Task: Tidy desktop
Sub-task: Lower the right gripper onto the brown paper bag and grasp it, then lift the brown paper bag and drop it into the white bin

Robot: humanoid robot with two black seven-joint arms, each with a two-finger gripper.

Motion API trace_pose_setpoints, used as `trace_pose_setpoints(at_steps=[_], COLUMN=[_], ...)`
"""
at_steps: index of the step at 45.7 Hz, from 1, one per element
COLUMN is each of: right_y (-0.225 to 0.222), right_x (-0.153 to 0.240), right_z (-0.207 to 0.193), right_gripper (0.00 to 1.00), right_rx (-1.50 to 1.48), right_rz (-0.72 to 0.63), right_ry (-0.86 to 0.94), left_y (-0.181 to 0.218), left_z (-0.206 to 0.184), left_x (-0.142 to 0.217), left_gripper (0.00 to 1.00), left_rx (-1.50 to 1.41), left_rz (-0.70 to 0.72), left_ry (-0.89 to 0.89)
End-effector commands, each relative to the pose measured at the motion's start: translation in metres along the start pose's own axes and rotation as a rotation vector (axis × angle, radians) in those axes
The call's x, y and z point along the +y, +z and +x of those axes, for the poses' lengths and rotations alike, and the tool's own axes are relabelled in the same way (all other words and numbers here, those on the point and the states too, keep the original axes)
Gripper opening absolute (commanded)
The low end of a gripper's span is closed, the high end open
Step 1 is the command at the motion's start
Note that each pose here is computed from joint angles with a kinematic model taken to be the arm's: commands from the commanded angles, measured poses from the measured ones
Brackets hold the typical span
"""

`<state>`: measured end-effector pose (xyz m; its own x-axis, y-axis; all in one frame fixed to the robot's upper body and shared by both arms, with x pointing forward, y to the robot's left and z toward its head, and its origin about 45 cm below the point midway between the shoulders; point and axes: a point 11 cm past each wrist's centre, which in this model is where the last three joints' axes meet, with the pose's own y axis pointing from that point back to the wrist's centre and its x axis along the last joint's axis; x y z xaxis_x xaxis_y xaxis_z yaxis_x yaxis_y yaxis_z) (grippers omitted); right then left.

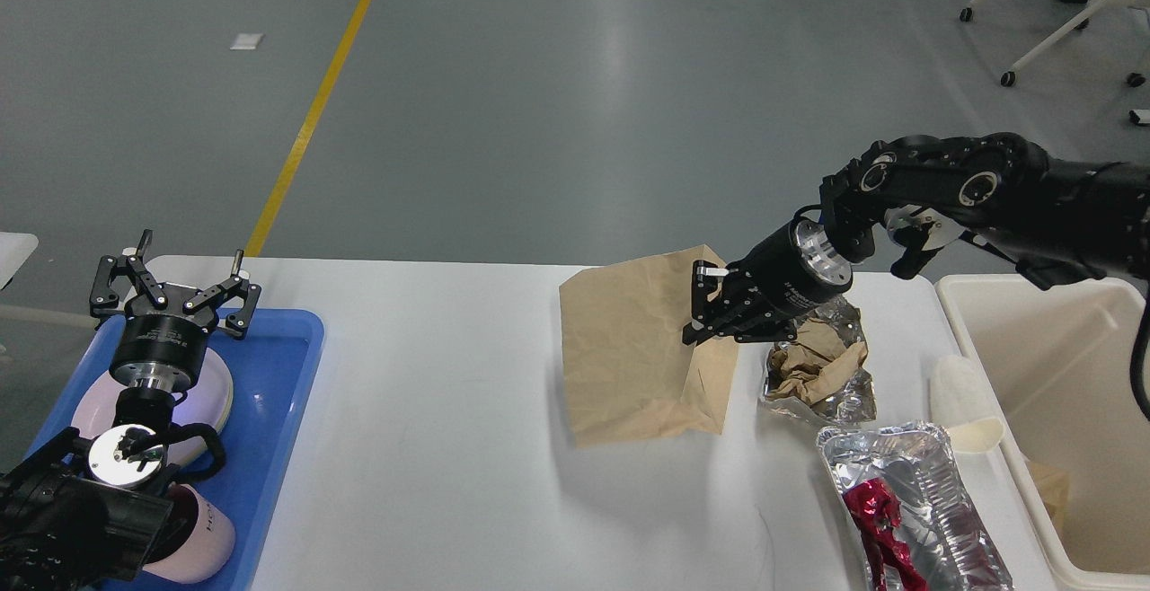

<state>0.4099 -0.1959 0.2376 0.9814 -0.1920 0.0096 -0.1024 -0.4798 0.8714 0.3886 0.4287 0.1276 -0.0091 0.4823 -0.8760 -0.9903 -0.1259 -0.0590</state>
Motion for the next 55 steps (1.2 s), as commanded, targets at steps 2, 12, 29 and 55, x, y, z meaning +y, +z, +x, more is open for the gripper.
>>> trace_pose_setpoints(at_steps=[2, 12, 29, 55], right_y=[-0.015, -0.024, 0.155, 0.408], right_x=[0.043, 0.138, 0.2, 0.172], right_z=[0.023, 0.058, 0.093, -0.029], right_gripper=[0.0, 0.0, 0.0, 1.0], right_rx=[0.002, -0.007, -0.315, -0.642], right_rz=[0.063, 0.154, -0.046, -0.533], right_ry=[0.101, 0.309, 0.72, 0.864], left_y=[0.0, 0.001, 0.001, 0.0], left_z=[0.0, 0.0, 0.0, 0.0], left_x=[0.0, 0.0, 0.0, 0.0], left_gripper=[0.96, 0.96, 0.96, 0.96], left_rx=[0.0, -0.001, -0.001, 0.0], left_rz=[0.0, 0.0, 0.0, 0.0], left_ry=[0.0, 0.0, 0.0, 0.0])
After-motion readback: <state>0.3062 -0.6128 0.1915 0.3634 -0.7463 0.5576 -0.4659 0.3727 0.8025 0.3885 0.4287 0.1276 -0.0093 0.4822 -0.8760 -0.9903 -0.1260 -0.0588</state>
